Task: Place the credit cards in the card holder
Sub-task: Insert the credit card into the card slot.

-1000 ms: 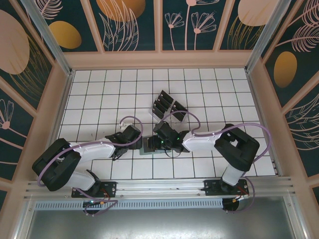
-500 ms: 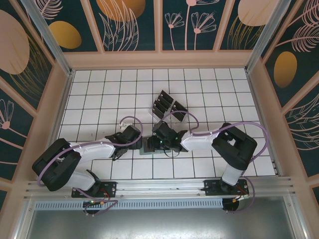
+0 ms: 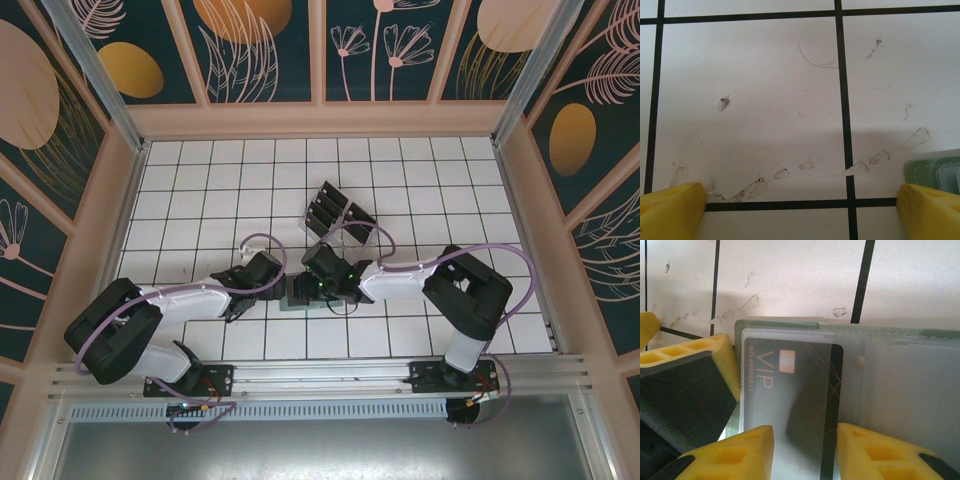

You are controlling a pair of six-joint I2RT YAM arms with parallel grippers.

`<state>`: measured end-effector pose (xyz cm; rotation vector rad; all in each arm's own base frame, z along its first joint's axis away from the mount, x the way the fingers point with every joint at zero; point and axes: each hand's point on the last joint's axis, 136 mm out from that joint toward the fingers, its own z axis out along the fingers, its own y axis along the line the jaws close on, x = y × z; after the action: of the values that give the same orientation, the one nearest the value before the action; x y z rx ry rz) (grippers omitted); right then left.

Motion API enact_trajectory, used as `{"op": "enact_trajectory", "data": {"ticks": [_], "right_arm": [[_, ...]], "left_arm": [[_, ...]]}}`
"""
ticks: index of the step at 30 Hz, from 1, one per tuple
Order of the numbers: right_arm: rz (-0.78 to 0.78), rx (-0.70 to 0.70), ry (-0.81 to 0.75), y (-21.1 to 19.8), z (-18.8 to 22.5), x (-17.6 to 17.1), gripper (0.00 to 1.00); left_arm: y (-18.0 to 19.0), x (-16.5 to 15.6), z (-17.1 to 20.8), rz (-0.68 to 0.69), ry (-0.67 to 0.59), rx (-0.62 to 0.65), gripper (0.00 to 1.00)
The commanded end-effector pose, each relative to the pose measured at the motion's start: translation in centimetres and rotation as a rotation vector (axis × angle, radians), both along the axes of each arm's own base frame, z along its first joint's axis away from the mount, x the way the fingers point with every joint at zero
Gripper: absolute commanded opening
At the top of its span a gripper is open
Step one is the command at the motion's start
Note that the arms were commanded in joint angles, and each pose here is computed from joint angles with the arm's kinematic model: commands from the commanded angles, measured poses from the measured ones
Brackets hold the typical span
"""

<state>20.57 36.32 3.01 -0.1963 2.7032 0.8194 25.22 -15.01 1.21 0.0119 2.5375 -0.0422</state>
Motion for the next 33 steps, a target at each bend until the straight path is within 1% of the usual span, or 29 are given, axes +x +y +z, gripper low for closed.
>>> {"op": "enact_trajectory", "data": {"ticks": [1,8,14,17,20,23,27,33], "right_arm": [[0.042,0.036,-0.019,1.5,1.1,-0.4,0.40],[0.045,0.059,-0.040,1.4,2.4,-0.5,0.43],[0.025,0.069,-0.093,0.0,4.7,-0.3,0.44],[0.016,0.051,-0.130,-1.3,5.7,0.0,0.44],[0.013,-0.004,-0.160,-2.9,5.9,0.7,0.44],[0.015,-0.030,-0.174,-4.1,5.8,1.4,0.44],[0.038,-0.007,-0.168,-3.5,5.8,1.3,0.43],[0.072,0.008,-0.138,-1.5,4.5,0.2,0.39]], "left_arm": [[0.7,-0.6,-0.2,0.018,0.021,0.009,0.99],[2.0,-0.4,1.3,0.066,-0.018,0.046,0.98],[2.8,-0.4,2.4,0.099,-0.040,0.055,0.99],[2.9,-0.5,3.2,0.107,-0.058,0.031,0.99],[2.5,-0.6,4.1,0.104,-0.074,-0.013,0.98],[2.0,-0.6,4.6,0.096,-0.081,-0.050,0.98],[2.3,-0.7,4.5,0.114,-0.073,-0.045,0.99],[3.2,-1.2,3.3,0.151,-0.047,-0.010,0.98]]}}
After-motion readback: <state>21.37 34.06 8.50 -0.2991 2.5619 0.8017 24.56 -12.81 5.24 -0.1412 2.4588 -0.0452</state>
